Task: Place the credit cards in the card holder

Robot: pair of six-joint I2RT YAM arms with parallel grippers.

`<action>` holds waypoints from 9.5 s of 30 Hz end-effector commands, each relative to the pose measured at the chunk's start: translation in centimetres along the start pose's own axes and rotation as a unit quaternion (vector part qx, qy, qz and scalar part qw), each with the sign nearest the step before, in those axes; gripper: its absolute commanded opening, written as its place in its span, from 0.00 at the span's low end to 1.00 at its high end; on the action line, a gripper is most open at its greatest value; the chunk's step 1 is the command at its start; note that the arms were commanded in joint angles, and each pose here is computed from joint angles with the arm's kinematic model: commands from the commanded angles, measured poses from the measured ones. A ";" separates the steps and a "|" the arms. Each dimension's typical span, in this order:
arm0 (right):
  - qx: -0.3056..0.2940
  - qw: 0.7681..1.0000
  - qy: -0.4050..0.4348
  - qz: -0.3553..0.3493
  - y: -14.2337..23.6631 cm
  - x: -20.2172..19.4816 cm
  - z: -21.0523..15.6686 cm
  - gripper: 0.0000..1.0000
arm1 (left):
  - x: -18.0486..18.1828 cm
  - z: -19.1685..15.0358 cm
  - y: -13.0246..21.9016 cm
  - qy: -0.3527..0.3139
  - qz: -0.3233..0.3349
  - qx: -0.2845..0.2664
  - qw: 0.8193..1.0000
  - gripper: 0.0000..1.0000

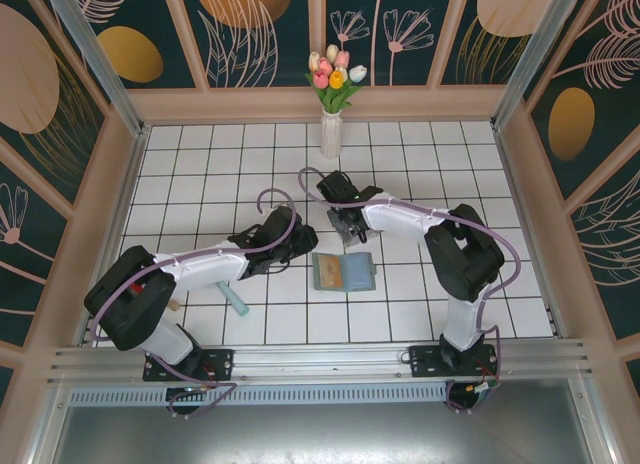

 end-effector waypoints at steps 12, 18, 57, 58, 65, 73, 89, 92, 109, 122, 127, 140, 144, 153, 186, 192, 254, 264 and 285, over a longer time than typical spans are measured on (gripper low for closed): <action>0.006 0.997 0.020 -0.068 1.6 -2.2 0.3 0.39 | -0.4 0.2 0.4 0.006 -0.012 0.000 1.000 0.43; -0.003 0.997 0.015 -0.071 2.4 -2.6 0.6 0.37 | -0.4 0.1 0.3 0.006 -0.013 0.003 1.000 0.43; 0.037 0.998 0.024 -0.041 0.3 -1.7 -1.7 0.41 | -0.3 -0.3 -0.3 0.007 -0.009 0.014 1.000 0.44; 0.039 0.998 0.025 -0.041 0.1 -1.7 -1.8 0.40 | -0.3 -0.3 -0.3 0.006 -0.009 0.014 1.000 0.44; 0.056 0.997 0.032 -0.044 -0.5 -1.5 -2.8 0.40 | -0.3 -0.4 -0.4 0.005 -0.010 0.016 1.000 0.44; 0.040 0.995 0.035 -0.087 0.8 -2.9 -1.8 0.39 | -0.3 -0.4 -0.4 0.006 -0.010 0.017 1.000 0.45; 0.022 0.994 0.034 -0.101 2.1 -3.8 -1.1 0.32 | -0.3 -0.5 -0.4 0.005 -0.009 0.018 1.000 0.46; 0.021 0.994 0.032 -0.098 2.2 -3.7 -1.0 0.28 | -0.3 -0.5 -0.4 0.006 -0.010 0.019 1.000 0.46; 0.009 0.994 0.026 -0.105 3.1 -4.3 -0.2 0.15 | -0.3 -0.6 -0.6 0.003 -0.007 0.022 1.000 0.46; -0.007 0.997 0.005 -0.076 5.0 -4.1 0.5 0.12 | -0.5 -0.5 -0.4 0.004 -0.011 0.021 1.000 0.46; -0.012 0.998 -0.005 -0.066 4.7 -4.3 0.3 0.12 | -0.7 -0.4 -0.2 0.002 -0.013 0.019 1.000 0.47; -0.068 0.994 -0.081 0.018 9.4 -4.0 2.0 0.05 | -2.9 0.1 1.2 0.007 -0.057 0.017 0.998 0.47; -0.132 0.976 -0.145 0.092 13.1 -4.3 2.8 0.05 | -5.6 0.4 2.6 0.007 -0.112 0.019 0.993 0.49; -0.244 0.859 -0.274 0.357 19.2 -5.1 2.3 0.04 | -11.9 0.9 7.6 0.022 -0.313 0.050 0.948 0.64; -0.208 0.798 -0.284 0.489 18.1 -2.8 0.0 0.11 | -15.0 0.5 9.3 0.018 -0.426 0.119 0.897 0.00; -0.136 0.857 -0.336 0.368 12.5 -4.0 -4.7 0.45 | -11.4 -0.1 6.1 0.020 -0.334 0.110 0.936 0.00; 0.028 0.864 -0.367 0.343 2.2 3.4 -14.9 0.27 | -3.4 -12.6 -3.6 0.009 -0.148 0.177 0.973 0.03; 0.044 0.858 -0.399 0.322 2.5 3.1 -15.9 0.23 | -3.0 -13.3 -4.1 0.043 -0.114 0.199 0.972 0.19; 0.051 0.860 -0.389 0.325 3.2 3.4 -16.6 0.26 | -2.1 -13.0 -2.2 -0.012 -0.054 0.203 0.978 0.32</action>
Point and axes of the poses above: each hand's point on the last joint's axis, 136 mm out from that joint toward the fingers, its own y axis back along the fingers, its own x axis along the line the jaws close on, z = x × y, the point moved 1 cm from there along y, back along the fingers, and after that the axes turned 11 degrees about y, right-handed, at the moved point
